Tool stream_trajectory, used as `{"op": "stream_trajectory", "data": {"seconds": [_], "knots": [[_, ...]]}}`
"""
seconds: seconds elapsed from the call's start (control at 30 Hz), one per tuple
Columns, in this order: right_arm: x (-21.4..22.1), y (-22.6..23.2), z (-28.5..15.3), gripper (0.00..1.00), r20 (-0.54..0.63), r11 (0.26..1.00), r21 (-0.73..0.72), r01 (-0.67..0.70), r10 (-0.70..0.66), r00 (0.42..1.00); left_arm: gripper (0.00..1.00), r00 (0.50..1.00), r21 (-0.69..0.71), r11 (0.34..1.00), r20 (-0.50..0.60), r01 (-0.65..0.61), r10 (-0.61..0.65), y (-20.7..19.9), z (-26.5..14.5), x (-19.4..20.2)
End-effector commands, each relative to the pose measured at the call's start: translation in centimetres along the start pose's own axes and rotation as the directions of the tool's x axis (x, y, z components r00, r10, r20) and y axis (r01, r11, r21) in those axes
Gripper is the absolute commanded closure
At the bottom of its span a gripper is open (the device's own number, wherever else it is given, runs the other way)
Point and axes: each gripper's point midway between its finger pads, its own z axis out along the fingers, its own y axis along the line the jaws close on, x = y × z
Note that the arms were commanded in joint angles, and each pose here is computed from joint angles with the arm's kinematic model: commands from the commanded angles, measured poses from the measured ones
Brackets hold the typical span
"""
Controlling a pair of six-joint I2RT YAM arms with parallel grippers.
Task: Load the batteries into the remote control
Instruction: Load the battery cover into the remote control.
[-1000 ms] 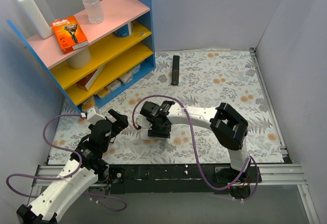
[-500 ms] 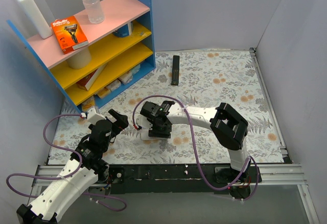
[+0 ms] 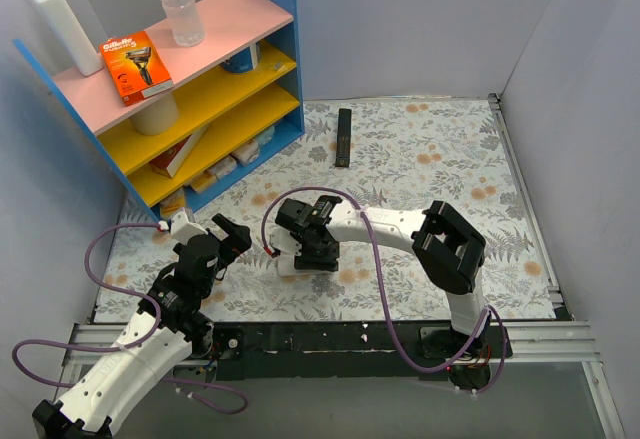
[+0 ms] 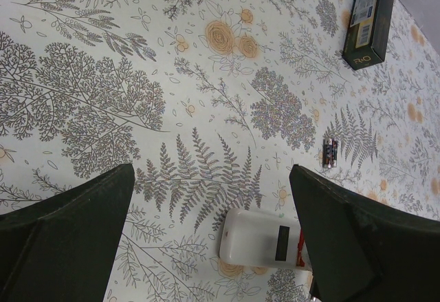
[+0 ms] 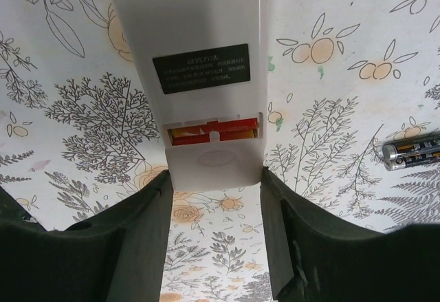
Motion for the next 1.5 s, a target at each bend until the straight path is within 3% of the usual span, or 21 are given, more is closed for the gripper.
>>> {"op": "stream_trajectory", "data": {"seconds": [0.0,1.07,1.47], "knots": [[-0.4,-0.4,-1.5,0.70,0.013,0.999,0.019,0.027,-0.027,1.000,0.02,1.000,-0.002,1.000,0.017,0.000,0.000,-0.1,0.0,-0.5],[-1.0,-0.1,0.2,0.70,-0.011,0.998,0.020,0.064,-0.064,0.998,0.02,1.000,0.000,1.000,0.014,-0.001,0.001,-0.1,0.0,-0.5],[-1.3,0.5,0.4,0.64,-0.006,0.997,0.004,0.082,-0.082,0.997,0.02,1.000,0.002,1.000,0.011,-0.003,0.003,-0.2,0.0,-0.4]]}}
